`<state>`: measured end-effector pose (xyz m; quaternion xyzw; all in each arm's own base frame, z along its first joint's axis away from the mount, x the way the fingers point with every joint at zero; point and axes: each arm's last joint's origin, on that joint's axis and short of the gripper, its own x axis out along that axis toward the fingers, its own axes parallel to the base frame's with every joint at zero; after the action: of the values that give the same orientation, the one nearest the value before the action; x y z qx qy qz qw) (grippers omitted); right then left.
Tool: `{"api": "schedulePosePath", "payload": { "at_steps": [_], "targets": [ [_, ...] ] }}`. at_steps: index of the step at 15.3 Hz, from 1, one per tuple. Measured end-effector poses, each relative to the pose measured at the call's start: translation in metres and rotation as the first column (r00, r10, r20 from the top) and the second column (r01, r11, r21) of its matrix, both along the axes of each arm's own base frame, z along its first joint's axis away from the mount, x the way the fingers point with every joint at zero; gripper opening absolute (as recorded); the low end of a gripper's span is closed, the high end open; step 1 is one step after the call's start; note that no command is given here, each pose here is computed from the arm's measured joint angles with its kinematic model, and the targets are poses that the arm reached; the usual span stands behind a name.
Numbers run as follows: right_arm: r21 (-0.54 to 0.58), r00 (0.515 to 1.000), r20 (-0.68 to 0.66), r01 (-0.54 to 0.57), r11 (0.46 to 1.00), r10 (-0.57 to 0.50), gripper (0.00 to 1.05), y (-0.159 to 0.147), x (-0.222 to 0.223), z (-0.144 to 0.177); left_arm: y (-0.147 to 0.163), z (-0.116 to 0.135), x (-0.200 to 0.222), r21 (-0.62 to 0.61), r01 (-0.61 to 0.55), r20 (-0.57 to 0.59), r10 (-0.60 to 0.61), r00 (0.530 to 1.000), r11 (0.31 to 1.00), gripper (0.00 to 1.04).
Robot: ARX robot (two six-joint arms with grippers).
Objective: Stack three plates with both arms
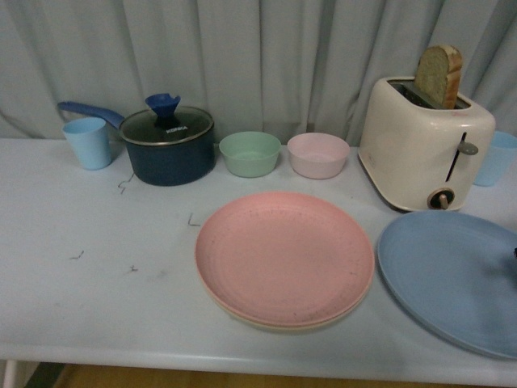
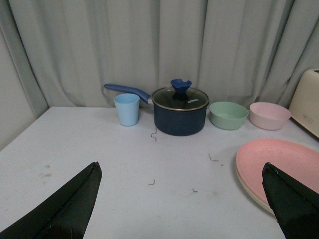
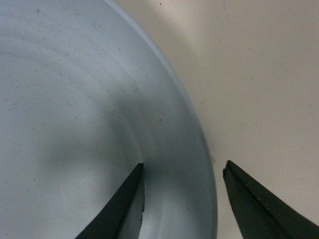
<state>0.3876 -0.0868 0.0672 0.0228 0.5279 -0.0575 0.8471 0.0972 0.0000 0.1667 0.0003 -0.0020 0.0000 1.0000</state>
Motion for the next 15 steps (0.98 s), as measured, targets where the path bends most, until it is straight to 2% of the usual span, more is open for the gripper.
{"api": "schedulePosePath", "payload": {
  "at_steps": [3, 5, 11, 13, 15],
  "targets": [
    [0.017, 1.0, 0.015, 0.008, 1.0, -0.008, 0.15, -0.007, -0.002, 0.003, 0.0, 0.0, 0.0, 0.0, 0.0, 0.0, 0.0, 1.0, 1.0, 0.98],
    [0.055, 1.0, 0.03, 0.0, 0.998, -0.001, 0.05, -0.006, -0.015, 0.011, 0.0, 0.0, 0.0, 0.0, 0.0, 0.0, 0.0, 1.0, 1.0, 0.98],
    [0.076, 0.993, 0.117, -0.01, 0.997, 0.001, 0.03, -0.015, -0.096, 0.084, 0.0, 0.0, 0.0, 0.0, 0.0, 0.0, 0.0, 1.0, 1.0, 0.98],
    [0.084, 0.977, 0.214, -0.039, 0.996, 0.02, 0.03, -0.012, -0.114, 0.122, 0.0, 0.0, 0.0, 0.0, 0.0, 0.0, 0.0, 1.0, 1.0, 0.98],
    [0.089, 0.939, 0.337, -0.101, 0.991, 0.066, 0.03, 0.0, -0.124, 0.157, 0.0, 0.0, 0.0, 0.0, 0.0, 0.0, 0.0, 1.0, 1.0, 0.98]
  ]
}}
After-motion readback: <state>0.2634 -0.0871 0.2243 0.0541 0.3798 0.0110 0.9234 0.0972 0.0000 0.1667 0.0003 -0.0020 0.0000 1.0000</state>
